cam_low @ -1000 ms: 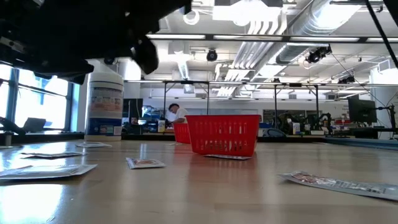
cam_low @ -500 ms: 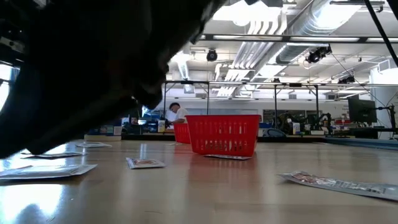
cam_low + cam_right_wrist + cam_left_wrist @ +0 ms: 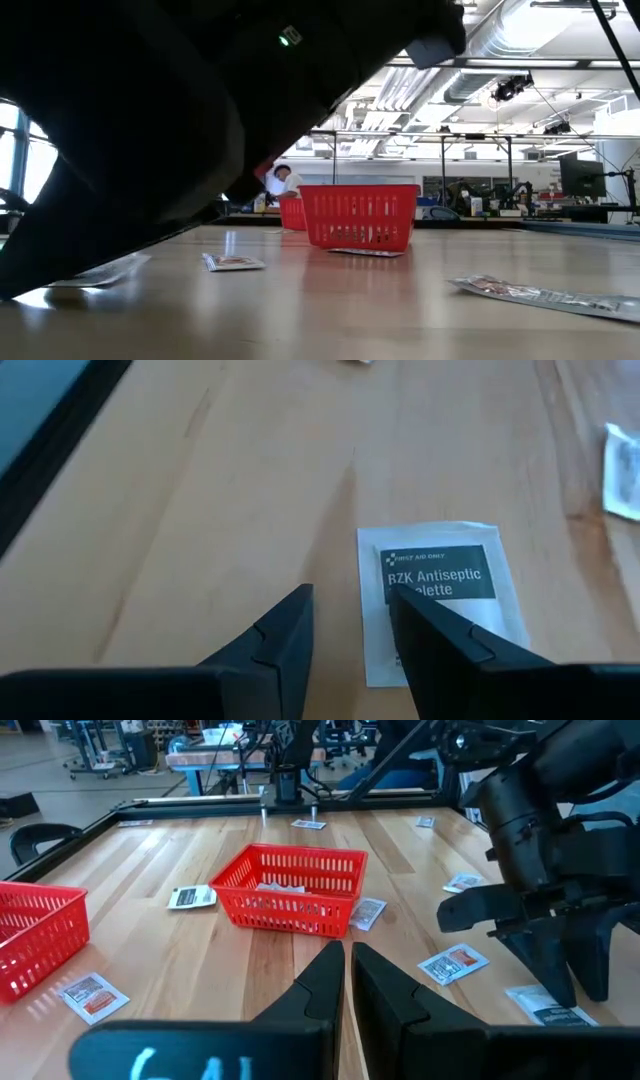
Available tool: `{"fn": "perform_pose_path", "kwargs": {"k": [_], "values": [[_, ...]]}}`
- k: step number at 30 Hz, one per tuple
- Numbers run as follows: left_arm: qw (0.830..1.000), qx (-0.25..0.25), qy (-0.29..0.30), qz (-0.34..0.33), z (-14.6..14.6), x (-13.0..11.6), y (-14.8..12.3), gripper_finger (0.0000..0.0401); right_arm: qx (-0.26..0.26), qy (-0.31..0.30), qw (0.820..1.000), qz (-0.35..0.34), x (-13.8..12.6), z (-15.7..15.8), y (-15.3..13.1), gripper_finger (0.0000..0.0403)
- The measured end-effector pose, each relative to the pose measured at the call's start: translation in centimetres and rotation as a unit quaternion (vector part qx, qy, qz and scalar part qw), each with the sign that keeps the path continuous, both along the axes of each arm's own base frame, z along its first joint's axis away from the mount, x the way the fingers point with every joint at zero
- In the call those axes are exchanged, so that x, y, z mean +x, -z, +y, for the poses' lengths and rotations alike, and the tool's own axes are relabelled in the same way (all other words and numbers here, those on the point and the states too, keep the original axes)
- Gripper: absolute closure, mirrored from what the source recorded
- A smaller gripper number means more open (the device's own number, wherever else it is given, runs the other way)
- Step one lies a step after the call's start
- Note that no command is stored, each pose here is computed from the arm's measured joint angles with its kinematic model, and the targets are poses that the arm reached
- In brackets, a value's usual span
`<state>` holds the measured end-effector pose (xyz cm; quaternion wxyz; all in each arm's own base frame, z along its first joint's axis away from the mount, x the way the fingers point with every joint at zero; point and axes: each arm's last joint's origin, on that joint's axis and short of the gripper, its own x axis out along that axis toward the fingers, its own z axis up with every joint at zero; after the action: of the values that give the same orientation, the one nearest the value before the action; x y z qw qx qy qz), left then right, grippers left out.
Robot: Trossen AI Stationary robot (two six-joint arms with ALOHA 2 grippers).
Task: Pick & Place First Aid Supplies
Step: Put the white towelette pack into the bottom red bin
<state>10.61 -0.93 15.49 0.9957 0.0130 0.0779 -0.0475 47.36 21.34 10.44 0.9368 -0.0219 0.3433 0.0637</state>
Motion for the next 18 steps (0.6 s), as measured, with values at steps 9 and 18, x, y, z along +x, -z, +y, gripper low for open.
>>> {"fn": "perform_pose_path", "kwargs": {"k": [9, 18], "values": [[1.0, 0.0, 0.0, 0.0, 0.0, 0.0, 0.0, 0.038, -0.029, 0.009, 0.999, -0.014, 0.5, -0.6, -0.3, 0.0274], [1.0, 0.0, 0.0, 0.0, 0.0, 0.0, 0.0, 0.038, -0.005, 0.004, 1.0, 0.001, -0.4, -2.0, 1.9, 0.0275]]}}
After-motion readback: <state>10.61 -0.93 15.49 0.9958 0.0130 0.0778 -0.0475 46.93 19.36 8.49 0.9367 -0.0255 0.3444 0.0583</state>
